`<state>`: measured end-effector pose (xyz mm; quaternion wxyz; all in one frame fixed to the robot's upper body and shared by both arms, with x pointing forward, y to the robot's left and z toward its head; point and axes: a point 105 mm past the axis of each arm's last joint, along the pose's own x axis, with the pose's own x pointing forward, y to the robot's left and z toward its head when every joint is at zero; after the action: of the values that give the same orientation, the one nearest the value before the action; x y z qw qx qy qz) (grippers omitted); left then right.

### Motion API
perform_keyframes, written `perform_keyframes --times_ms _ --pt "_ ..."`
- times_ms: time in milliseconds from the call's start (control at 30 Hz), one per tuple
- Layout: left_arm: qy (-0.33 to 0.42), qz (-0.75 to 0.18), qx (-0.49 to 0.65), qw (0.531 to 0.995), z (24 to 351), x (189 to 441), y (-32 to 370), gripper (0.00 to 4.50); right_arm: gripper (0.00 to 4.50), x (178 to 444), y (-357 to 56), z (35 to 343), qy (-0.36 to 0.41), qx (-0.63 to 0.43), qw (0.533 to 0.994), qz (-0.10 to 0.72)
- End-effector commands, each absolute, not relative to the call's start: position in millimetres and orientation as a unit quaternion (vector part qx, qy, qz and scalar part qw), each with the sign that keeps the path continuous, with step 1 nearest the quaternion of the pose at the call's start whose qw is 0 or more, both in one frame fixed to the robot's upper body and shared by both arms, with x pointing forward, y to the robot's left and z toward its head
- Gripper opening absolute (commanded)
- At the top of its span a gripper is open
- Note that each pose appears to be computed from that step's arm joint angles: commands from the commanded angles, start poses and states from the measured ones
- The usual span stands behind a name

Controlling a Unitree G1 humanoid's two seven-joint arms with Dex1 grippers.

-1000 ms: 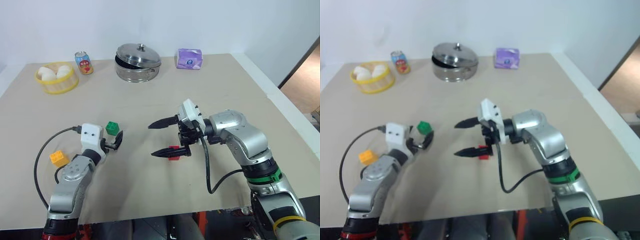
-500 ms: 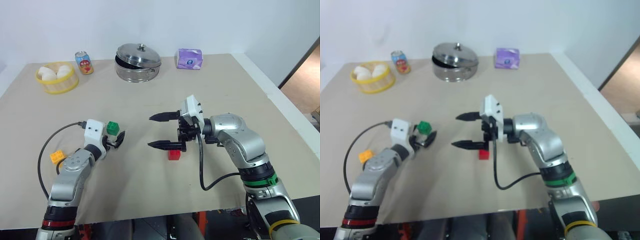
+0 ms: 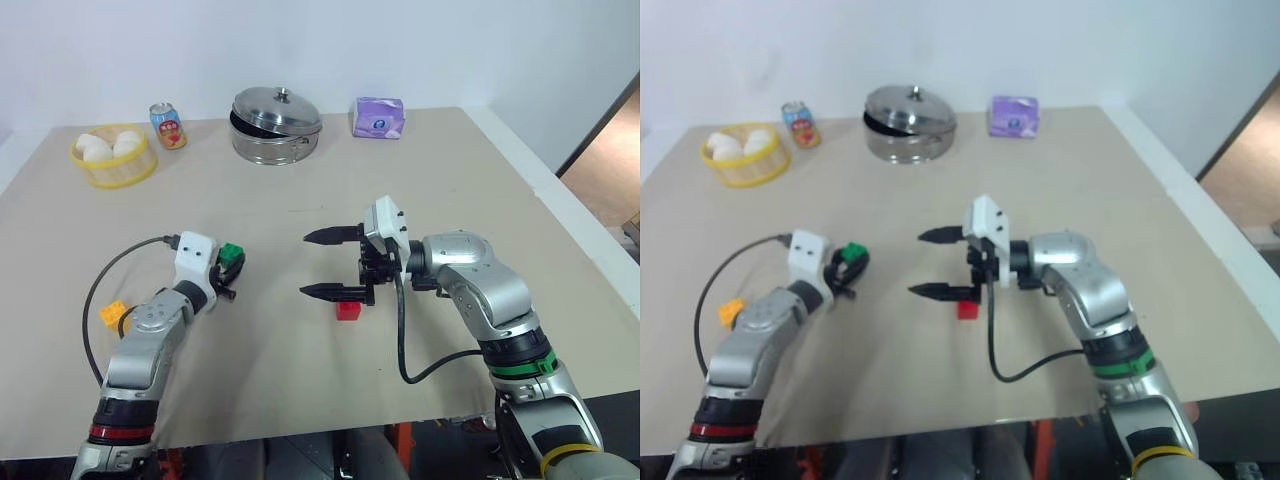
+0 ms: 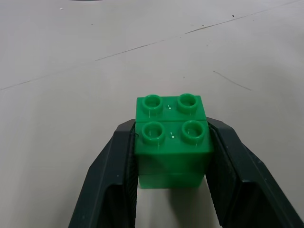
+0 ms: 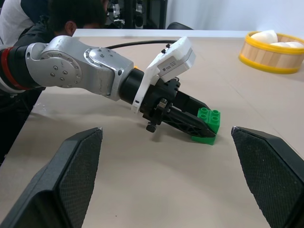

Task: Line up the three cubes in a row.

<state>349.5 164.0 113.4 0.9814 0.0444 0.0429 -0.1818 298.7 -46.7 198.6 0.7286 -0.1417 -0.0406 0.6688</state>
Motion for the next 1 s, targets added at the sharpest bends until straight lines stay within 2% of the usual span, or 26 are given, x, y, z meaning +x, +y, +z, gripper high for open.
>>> perform_keyframes --times_ms 33,133,300,433,533,733,1000 --pt "0.014 -0.201 0.070 0.977 131 351 163 1.37 4.50 297 -47 209 -0.061 -0.155 0.725 0.668" --pt "0.006 -0.247 0.078 0.966 139 344 157 1.37 4.50 293 -49 209 -0.055 -0.157 0.719 0.675" --pt "0.015 -0.382 0.107 0.918 146 320 136 1.37 4.50 287 -60 209 -0.043 -0.168 0.715 0.678" --pt "0.038 -0.509 0.121 0.851 146 295 121 1.37 4.50 286 -63 209 -0.036 -0.173 0.714 0.677" --pt "0.051 -0.569 0.135 0.810 142 284 113 1.37 4.50 285 -64 209 -0.035 -0.174 0.714 0.677" --pt "0.053 -0.627 0.167 0.759 138 288 102 1.37 4.50 284 -67 210 -0.030 -0.176 0.717 0.674" --pt "0.043 -0.649 0.195 0.734 135 305 96 1.37 4.50 280 -72 207 -0.005 -0.170 0.720 0.673"
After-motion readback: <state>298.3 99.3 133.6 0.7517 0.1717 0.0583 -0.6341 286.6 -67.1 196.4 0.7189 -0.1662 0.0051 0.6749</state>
